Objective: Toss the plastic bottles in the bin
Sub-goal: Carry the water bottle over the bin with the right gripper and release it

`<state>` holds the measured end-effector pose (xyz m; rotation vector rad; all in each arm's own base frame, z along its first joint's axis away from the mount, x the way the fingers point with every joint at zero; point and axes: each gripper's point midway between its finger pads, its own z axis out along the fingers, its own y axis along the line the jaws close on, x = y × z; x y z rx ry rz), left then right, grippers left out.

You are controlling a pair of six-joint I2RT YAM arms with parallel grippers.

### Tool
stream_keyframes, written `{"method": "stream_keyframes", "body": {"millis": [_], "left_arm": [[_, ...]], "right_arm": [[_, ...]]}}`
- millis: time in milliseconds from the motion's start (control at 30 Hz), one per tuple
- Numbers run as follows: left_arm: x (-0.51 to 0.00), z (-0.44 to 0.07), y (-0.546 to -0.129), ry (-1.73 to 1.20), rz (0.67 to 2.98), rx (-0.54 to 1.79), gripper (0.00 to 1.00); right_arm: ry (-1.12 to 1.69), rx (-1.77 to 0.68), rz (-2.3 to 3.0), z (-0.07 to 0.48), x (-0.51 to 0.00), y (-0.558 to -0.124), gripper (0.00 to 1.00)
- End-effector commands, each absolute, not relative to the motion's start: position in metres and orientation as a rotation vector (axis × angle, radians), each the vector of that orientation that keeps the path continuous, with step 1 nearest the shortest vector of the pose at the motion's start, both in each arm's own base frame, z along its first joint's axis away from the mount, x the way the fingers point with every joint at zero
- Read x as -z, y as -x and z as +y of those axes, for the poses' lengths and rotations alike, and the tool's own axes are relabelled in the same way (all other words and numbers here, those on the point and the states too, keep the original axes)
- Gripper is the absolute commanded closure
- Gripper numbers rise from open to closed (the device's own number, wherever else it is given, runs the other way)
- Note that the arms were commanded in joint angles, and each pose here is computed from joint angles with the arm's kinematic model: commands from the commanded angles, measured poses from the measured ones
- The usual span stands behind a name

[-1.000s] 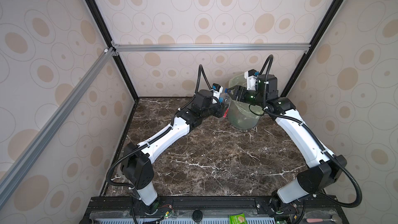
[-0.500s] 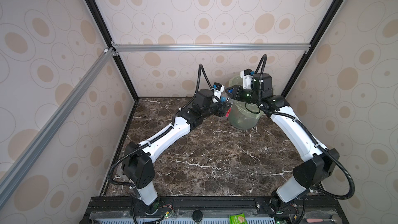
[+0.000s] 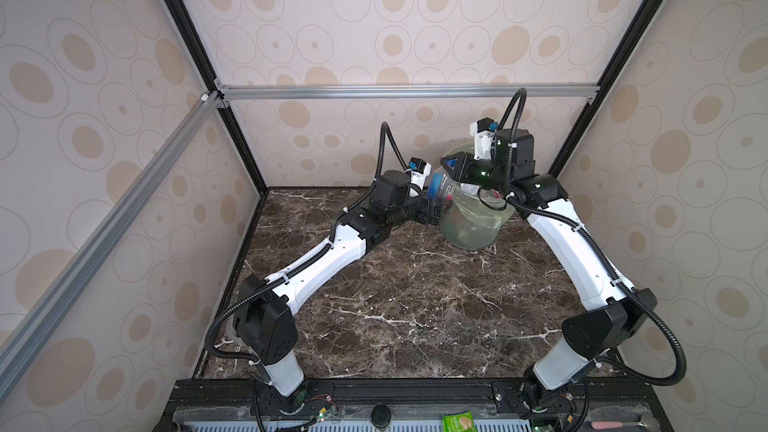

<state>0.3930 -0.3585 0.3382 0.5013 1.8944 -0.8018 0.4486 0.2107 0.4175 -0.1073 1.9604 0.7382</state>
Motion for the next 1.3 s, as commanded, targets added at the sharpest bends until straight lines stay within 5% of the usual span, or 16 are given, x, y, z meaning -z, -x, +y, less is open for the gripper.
{"method": "stream_keyframes", "body": {"millis": [0,567,767,1000,1167,1267], "left_arm": [[-0.386,-0.35,-0.38,-0.503,1.791,0.838,0.01],[-0.4,-0.343,-0.371,-0.515,1.745,0.831,0.01],[-0.394,-0.343,-0.37,-0.514,1.752,0.838,0.01],[-0.383,-0.339,-0.366,-0.522,1.781,0.83,0.01],[-0.375,-0.337,-0.363,-0.527,1.797,0.818,0.01],[-0.373,-0.337,-0.364,-0.53,1.804,0.812,0.01]], "right_arm": [[0.104,-0.566,1.961,0.183,-0.424,-0.458,0.88],[-0.113,0.099,1.351,0.042,-0.612,-0.374,0.86],[-0.088,0.155,1.445,0.05,-0.568,-0.426,0.84],[0.085,0.264,1.627,0.076,-0.468,-0.498,0.7],[0.13,0.355,1.69,0.072,-0.431,-0.506,0.59],[0.15,0.341,1.681,0.073,-0.429,-0.498,0.41]]}}
